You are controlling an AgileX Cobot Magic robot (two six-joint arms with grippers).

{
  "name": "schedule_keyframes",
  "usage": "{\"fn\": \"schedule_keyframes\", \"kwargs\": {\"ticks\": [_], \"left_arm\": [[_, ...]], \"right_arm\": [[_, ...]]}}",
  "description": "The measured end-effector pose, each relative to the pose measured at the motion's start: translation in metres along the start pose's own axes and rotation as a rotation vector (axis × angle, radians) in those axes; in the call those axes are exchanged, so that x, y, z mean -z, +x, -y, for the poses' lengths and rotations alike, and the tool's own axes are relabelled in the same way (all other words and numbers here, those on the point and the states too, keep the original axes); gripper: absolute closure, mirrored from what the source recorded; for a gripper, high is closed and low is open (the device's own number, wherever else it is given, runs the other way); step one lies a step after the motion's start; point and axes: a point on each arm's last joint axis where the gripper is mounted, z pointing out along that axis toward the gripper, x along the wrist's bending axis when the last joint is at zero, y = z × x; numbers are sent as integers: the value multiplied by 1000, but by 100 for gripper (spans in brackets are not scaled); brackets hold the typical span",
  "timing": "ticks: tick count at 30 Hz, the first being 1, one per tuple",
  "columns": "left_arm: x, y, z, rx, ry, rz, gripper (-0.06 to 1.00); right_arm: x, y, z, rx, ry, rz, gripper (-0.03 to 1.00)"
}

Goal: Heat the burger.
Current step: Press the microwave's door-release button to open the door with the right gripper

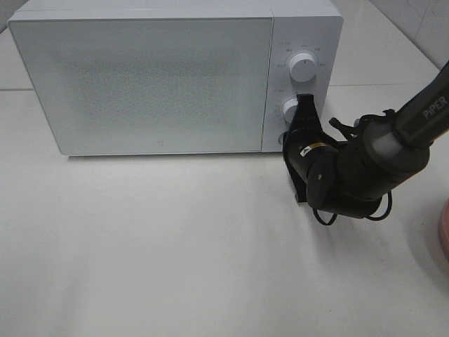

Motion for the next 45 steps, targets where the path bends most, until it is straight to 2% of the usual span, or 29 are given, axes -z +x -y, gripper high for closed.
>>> {"fn": "schedule_keyframes", "kwargs": {"ticks": [14,24,45], "left_arm": [[0,0,0,0,0,0,-4],[0,0,0,0,0,0,-4],[-1,0,-1,1,7,0,-4]], "right_arm": [[-3,3,4,-32,-5,7,94],[-15,0,12,-51,-55,-10,94],[-16,-1,13,-31,-56,12,94]]}}
